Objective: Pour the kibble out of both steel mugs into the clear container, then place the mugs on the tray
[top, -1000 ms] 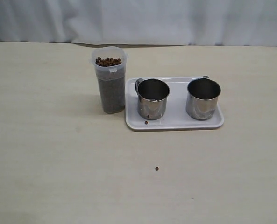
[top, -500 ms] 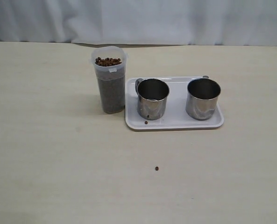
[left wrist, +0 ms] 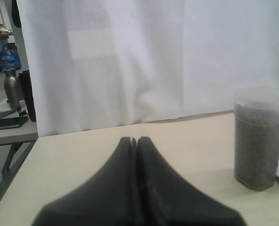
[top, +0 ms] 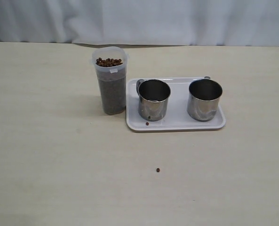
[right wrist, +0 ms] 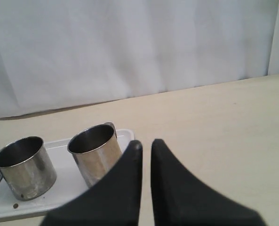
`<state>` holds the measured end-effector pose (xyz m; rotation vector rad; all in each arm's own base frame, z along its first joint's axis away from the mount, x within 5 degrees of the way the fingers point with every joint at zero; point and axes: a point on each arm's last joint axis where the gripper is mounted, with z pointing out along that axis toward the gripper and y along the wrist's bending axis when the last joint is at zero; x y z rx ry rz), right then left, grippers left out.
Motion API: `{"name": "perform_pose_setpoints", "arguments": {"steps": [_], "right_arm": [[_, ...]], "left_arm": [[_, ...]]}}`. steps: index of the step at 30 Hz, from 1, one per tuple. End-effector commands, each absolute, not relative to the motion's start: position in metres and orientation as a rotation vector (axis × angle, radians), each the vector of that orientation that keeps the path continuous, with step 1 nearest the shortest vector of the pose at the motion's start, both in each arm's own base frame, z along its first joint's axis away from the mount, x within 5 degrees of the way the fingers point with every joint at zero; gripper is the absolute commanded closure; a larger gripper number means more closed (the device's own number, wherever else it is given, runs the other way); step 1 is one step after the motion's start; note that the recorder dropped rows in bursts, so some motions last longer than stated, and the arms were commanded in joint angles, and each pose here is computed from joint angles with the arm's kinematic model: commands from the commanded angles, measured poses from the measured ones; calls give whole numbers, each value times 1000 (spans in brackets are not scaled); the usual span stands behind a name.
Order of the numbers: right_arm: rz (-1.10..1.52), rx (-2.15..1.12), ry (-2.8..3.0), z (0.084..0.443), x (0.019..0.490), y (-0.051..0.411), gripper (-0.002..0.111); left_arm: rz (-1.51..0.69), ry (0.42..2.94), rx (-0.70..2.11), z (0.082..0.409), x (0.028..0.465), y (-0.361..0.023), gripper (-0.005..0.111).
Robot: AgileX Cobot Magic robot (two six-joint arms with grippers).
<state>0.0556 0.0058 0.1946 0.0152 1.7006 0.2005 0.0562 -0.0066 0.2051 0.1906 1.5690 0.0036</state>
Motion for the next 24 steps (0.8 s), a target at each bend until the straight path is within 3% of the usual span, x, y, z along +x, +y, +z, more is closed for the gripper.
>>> {"name": "perform_pose_setpoints", "arguments": {"steps": [1, 12, 18, 24], "right_arm": [[224, 44, 1701, 194, 55, 6, 103], [335, 127, 1706, 194, 55, 8, 103], [87, -167, 1743, 189, 54, 9, 103], [79, -182, 1748, 188, 54, 9, 103]], "left_arm": [[-4, 1567, 196, 204, 56, -7, 107], [-4, 1567, 196, 204, 56, -7, 107], [-4, 1567, 196, 204, 56, -7, 107], [-4, 1567, 196, 204, 56, -7, 107]]}}
